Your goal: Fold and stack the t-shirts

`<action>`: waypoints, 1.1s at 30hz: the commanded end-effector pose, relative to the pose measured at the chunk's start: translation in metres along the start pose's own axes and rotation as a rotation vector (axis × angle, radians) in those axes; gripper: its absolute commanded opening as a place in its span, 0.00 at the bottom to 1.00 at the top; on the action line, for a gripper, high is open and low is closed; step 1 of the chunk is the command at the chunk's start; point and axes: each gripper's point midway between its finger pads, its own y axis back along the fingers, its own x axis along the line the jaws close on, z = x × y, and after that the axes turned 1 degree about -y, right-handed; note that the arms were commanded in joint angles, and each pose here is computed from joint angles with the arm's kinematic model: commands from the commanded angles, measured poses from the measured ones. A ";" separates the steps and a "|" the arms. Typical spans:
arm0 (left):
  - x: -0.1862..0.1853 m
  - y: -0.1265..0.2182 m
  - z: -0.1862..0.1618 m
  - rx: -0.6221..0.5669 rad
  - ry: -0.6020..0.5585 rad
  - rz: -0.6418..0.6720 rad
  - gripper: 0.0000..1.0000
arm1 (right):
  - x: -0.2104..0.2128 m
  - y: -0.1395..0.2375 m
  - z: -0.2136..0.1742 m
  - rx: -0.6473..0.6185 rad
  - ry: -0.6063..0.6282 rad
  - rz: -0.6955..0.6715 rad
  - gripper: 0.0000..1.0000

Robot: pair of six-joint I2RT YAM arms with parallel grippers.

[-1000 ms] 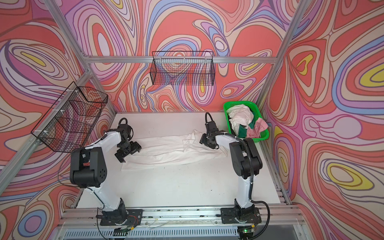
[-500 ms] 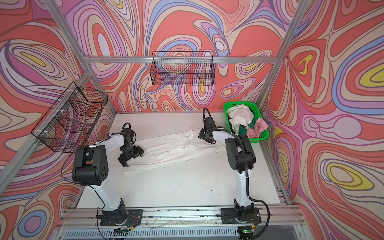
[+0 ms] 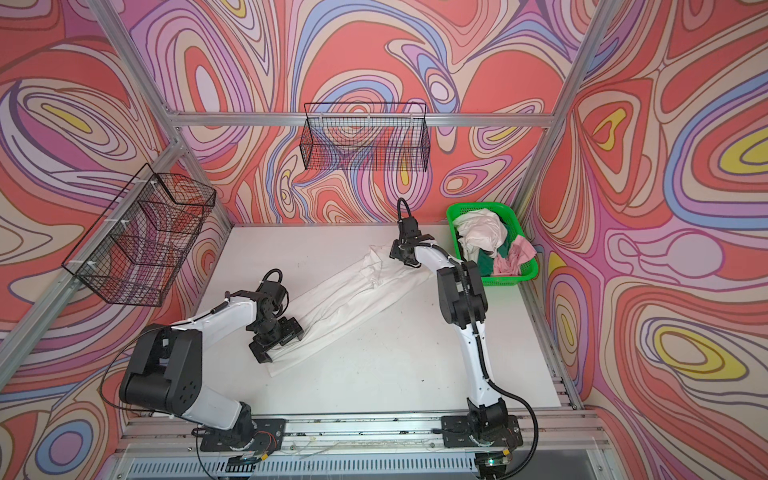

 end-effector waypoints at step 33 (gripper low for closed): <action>-0.009 0.081 0.058 -0.320 -0.154 0.054 1.00 | 0.026 0.099 -0.091 0.095 -0.016 0.186 0.64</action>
